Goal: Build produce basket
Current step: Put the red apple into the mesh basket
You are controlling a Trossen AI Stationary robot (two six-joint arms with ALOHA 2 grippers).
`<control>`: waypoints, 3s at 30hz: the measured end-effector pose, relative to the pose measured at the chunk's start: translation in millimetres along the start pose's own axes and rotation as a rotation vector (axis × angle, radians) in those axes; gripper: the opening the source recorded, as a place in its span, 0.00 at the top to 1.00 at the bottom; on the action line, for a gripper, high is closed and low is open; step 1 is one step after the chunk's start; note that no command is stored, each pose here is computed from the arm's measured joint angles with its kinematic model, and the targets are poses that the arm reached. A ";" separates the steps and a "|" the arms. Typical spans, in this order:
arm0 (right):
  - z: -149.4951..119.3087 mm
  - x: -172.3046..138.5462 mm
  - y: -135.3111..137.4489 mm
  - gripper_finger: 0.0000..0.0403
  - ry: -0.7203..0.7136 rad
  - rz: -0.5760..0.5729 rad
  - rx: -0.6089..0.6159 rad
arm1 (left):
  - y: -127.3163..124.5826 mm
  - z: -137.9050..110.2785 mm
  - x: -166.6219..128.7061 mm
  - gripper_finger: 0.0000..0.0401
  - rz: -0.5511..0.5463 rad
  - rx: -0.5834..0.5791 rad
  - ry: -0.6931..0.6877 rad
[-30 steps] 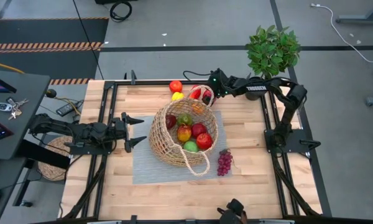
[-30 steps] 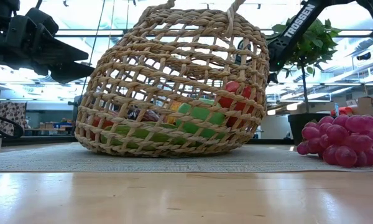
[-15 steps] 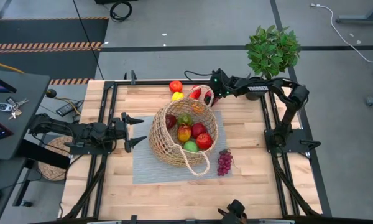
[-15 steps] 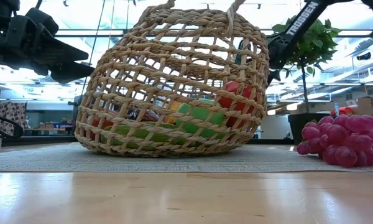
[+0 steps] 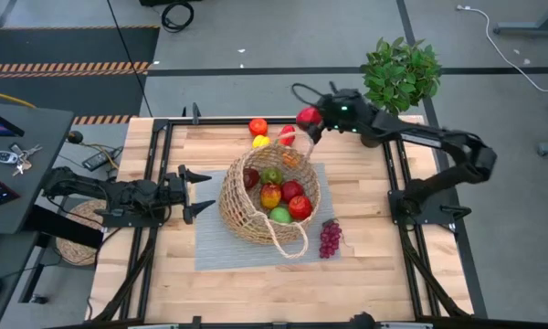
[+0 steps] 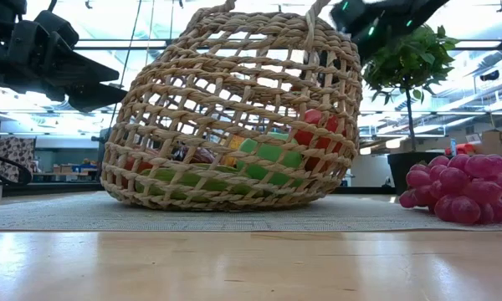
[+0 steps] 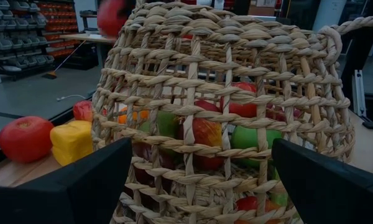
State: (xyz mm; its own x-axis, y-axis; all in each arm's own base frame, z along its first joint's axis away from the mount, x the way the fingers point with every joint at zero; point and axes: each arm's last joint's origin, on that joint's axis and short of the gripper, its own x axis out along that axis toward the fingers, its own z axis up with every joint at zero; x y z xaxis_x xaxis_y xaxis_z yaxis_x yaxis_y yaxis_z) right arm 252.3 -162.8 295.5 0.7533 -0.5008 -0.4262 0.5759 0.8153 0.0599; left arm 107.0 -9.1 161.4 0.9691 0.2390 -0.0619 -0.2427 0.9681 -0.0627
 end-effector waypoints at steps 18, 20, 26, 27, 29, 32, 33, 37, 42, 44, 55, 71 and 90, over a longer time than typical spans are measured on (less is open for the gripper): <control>48.8 -120.9 42.1 0.10 -0.471 0.197 -0.049 | 0.0 0.0 0.0 0.02 -0.001 0.000 0.000; 47.6 -120.7 46.2 0.10 -0.464 0.225 -0.073 | 0.0 0.0 0.0 0.02 -0.001 0.000 0.000; 39.2 -111.3 75.9 0.10 -0.439 0.325 -0.285 | 0.0 0.0 0.0 0.02 0.000 0.000 0.000; 37.8 -110.0 81.6 0.10 -0.444 0.321 -0.334 | 0.0 0.0 0.0 0.02 0.000 0.000 0.000; 34.4 -107.5 92.8 0.10 -0.452 0.302 -0.444 | 0.0 0.0 0.0 0.02 -0.001 0.000 0.000; 29.2 -105.0 109.9 0.10 -0.472 0.275 -0.624 | 0.0 0.0 0.0 0.02 0.000 0.000 0.000; 27.9 -104.6 115.0 0.10 -0.483 0.261 -0.682 | 0.0 0.0 0.0 0.02 -0.001 0.000 0.000; 21.1 -101.8 132.3 0.10 -0.501 0.199 -0.916 | 0.0 0.0 0.0 0.02 0.000 0.000 0.000; 12.2 -97.5 147.4 0.10 -0.484 0.140 -1.124 | 0.0 0.0 0.0 0.02 0.000 0.000 0.000; 9.2 -96.8 152.5 0.10 -0.483 0.140 -1.177 | 0.0 0.0 0.0 0.02 0.000 0.000 0.000; -3.3 -88.6 170.3 0.10 -0.447 0.114 -1.313 | 0.0 0.1 0.0 0.02 0.000 -0.001 -0.001; -26.6 -32.6 187.2 0.10 -0.422 0.285 -1.288 | 0.0 0.0 0.0 0.02 0.000 0.000 0.000; -76.5 36.9 188.0 0.10 -0.196 0.427 -1.220 | 0.0 0.0 0.0 0.02 0.000 0.000 0.000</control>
State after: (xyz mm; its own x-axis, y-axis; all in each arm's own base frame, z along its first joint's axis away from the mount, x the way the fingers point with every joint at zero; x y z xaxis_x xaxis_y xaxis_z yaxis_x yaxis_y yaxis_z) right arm 364.0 -5.8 222.0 0.8971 -0.0883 -0.4329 -0.2972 0.6043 -0.7392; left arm 107.0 -9.1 161.4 0.9691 0.2387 -0.0616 -0.2425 0.9681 -0.0630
